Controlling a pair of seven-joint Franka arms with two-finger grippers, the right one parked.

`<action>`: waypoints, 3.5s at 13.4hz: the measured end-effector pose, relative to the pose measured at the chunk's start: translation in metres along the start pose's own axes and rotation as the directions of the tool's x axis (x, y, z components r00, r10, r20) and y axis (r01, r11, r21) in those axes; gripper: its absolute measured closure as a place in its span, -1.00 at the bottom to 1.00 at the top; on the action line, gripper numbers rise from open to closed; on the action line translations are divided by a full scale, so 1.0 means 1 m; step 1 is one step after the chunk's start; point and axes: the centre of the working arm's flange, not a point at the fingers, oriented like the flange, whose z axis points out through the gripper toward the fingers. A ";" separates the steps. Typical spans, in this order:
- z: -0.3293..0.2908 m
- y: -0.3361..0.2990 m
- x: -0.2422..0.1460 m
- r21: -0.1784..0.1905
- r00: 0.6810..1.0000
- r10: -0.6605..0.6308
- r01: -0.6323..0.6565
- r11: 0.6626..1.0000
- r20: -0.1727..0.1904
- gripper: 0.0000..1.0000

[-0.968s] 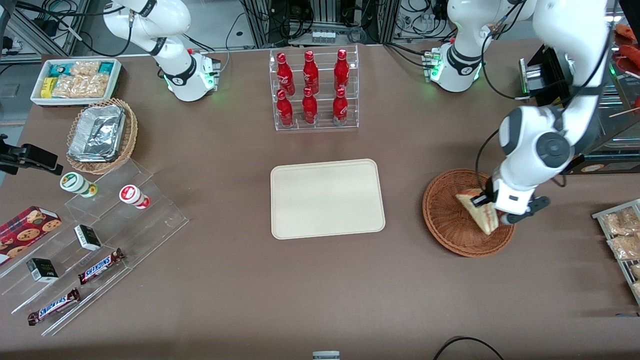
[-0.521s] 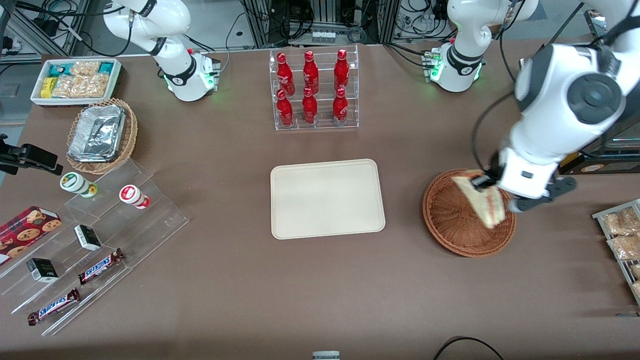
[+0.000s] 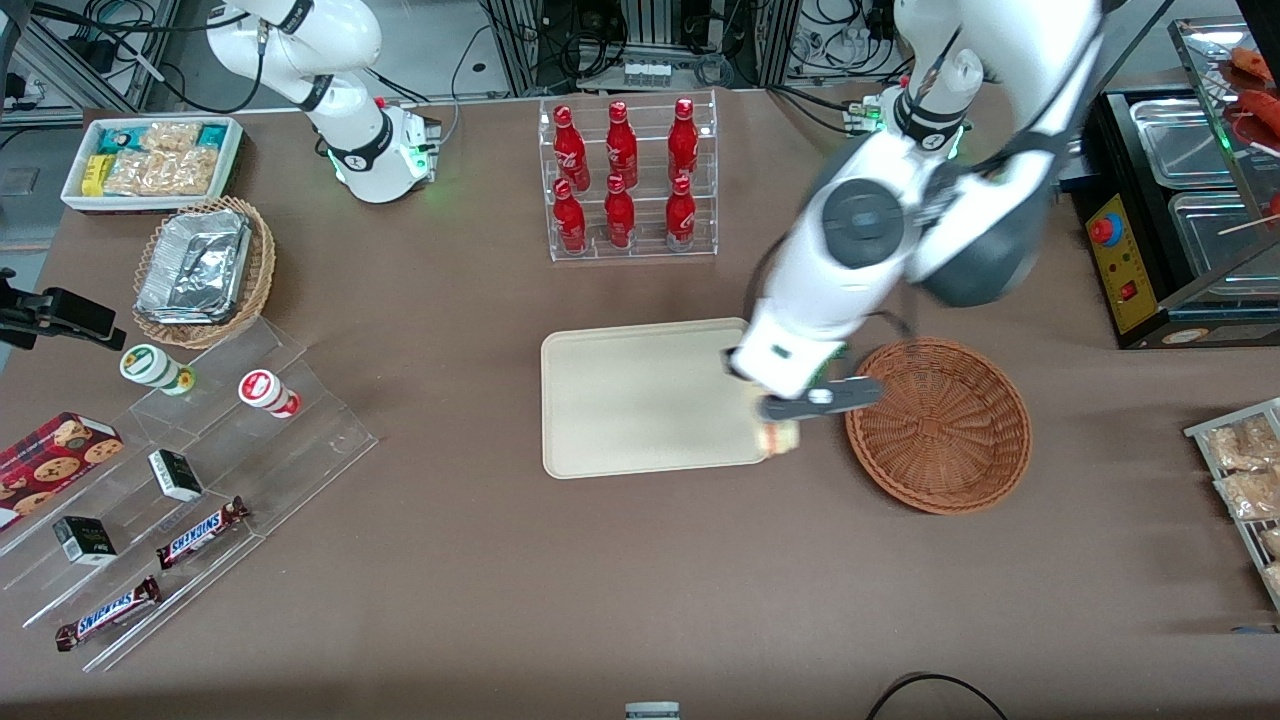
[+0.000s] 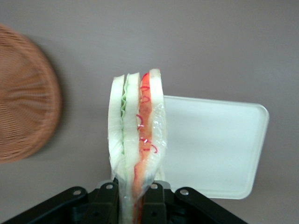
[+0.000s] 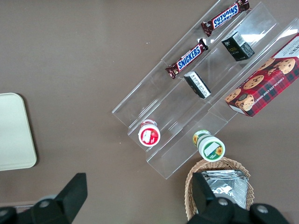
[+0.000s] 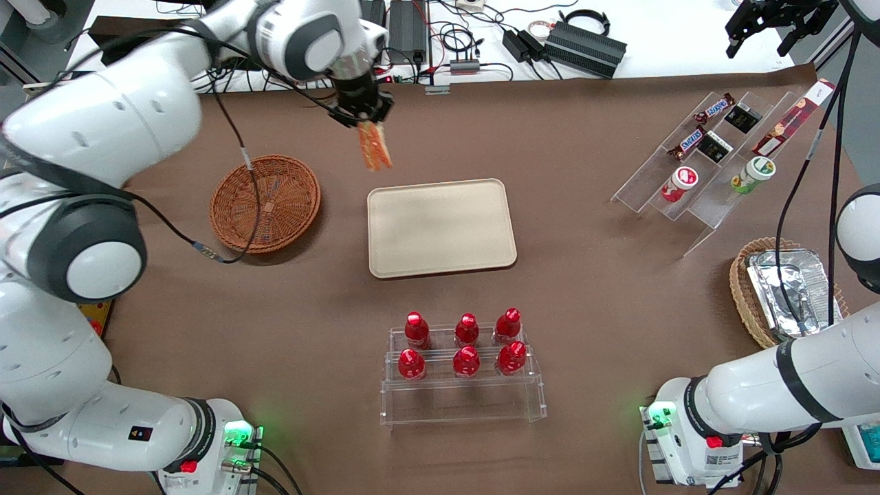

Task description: Place sandwich from basket to tray

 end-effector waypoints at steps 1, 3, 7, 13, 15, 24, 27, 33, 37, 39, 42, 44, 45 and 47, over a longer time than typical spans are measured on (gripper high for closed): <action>0.018 0.020 -0.009 -0.004 1.000 0.030 -0.030 1.000 -0.004 0.66; 0.059 0.054 -0.023 -0.015 0.996 0.087 -0.087 0.996 -0.024 0.66; 0.151 0.099 -0.051 0.002 0.989 0.145 -0.145 0.989 -0.029 0.66; 0.229 0.101 -0.061 0.076 0.992 0.126 -0.126 0.989 0.006 0.65; 0.233 0.104 -0.066 0.082 0.991 0.136 -0.136 0.987 0.006 0.56; 0.070 0.089 -0.048 0.114 0.995 0.054 -0.044 0.992 -0.090 -1.00; -0.038 0.025 -0.033 0.160 0.991 -0.059 0.078 0.984 -0.118 -1.00; -0.166 -0.129 -0.002 0.129 0.991 -0.126 0.132 0.983 -0.048 -1.00; -0.214 -0.226 0.005 0.093 0.999 -0.047 0.047 0.995 -0.007 -1.00; -0.218 -0.246 0.000 0.110 1.000 -0.003 0.003 0.994 -0.001 -1.00; -0.217 -0.282 -0.009 0.102 0.998 0.054 -0.057 0.993 0.029 -1.00; -0.218 -0.316 -0.017 0.079 0.995 0.093 -0.095 0.992 0.036 -1.00; -0.220 -0.330 -0.023 0.072 0.994 0.102 -0.104 0.992 0.031 -1.00; -0.222 -0.345 -0.032 0.061 0.994 0.106 -0.106 0.992 0.016 -1.00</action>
